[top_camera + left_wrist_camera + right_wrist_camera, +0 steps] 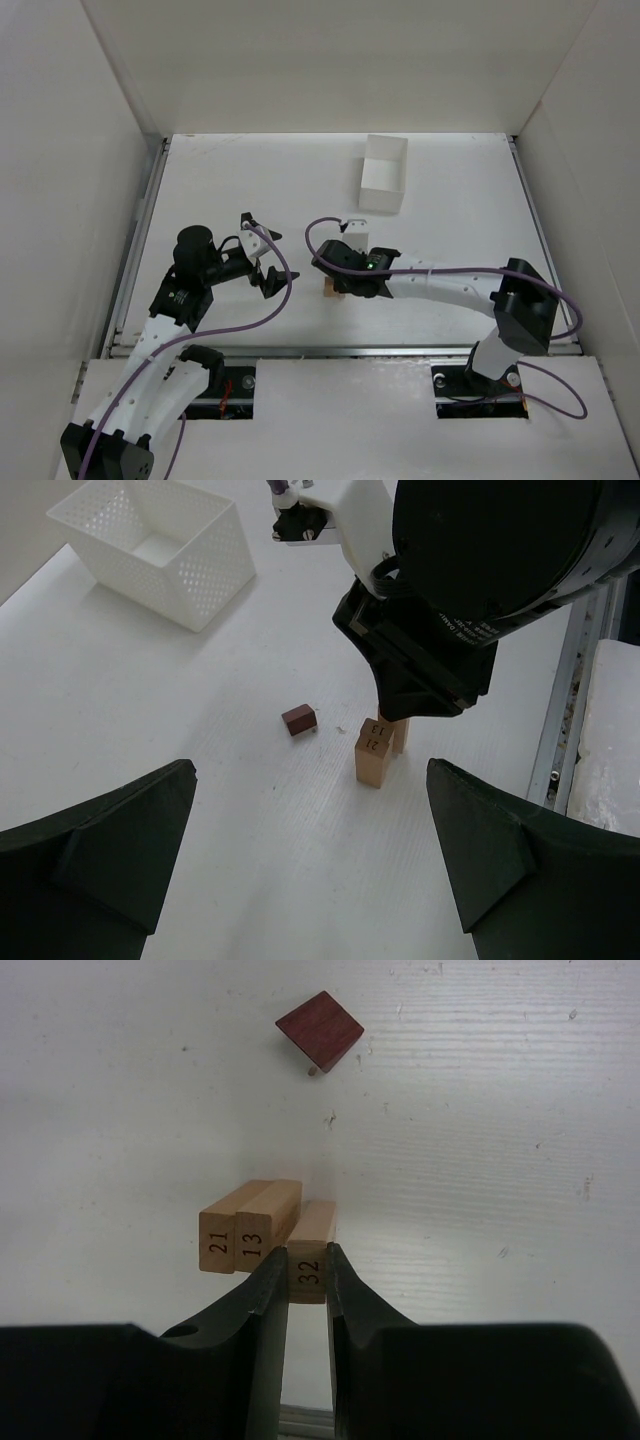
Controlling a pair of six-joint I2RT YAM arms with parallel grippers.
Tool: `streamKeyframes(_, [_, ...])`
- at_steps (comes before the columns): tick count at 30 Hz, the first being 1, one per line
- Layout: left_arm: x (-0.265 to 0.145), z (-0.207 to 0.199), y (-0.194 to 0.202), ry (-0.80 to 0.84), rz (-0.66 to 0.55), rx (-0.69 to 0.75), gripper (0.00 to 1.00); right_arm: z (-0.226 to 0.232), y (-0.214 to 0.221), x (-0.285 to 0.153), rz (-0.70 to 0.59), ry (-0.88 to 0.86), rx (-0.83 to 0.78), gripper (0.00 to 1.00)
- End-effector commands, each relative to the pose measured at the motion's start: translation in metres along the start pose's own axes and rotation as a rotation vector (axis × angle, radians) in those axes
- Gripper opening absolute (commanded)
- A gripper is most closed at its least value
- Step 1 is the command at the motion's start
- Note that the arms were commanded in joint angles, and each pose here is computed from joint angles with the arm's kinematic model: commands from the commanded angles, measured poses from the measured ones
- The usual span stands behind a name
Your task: Build the wood block tower
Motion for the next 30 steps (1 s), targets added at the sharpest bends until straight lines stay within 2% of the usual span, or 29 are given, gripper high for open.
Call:
streamKeyframes(1, [0.001,0.000,-0.005,0.009,-0.029,0.026,1.00,0.007,-0.010,-0.005,-0.036,-0.001,0.016,0.00])
streamKeyframes(11, [0.001,0.000,-0.005,0.009,-0.029,0.036,1.00,0.007,-0.004,0.001,-0.025,-0.004,0.014,0.00])
streamKeyframes(12, [0.001,-0.001,-0.004,0.011,-0.023,0.029,1.00,0.007,-0.004,0.001,-0.025,-0.004,0.014,0.07])
streamKeyframes(16, [0.001,-0.001,-0.004,0.011,-0.023,0.029,1.00,0.007,-0.004,0.001,-0.025,-0.004,0.023,0.18])
streamKeyframes(28, [0.001,-0.001,-0.004,0.011,-0.023,0.029,1.00,0.005,0.001,0.004,-0.008,0.004,0.013,0.23])
streamKeyframes(30, [0.001,-0.002,-0.004,0.020,-0.026,0.029,1.00,0.005,0.001,0.004,-0.008,0.004,0.013,0.27])
Point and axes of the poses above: each gripper's point midway between its finger pads, its own x axis out along the fingers, its own z axis along the line the jaws close on, y = z × x, the point moved 6 cm from there along -x, back along the fingers
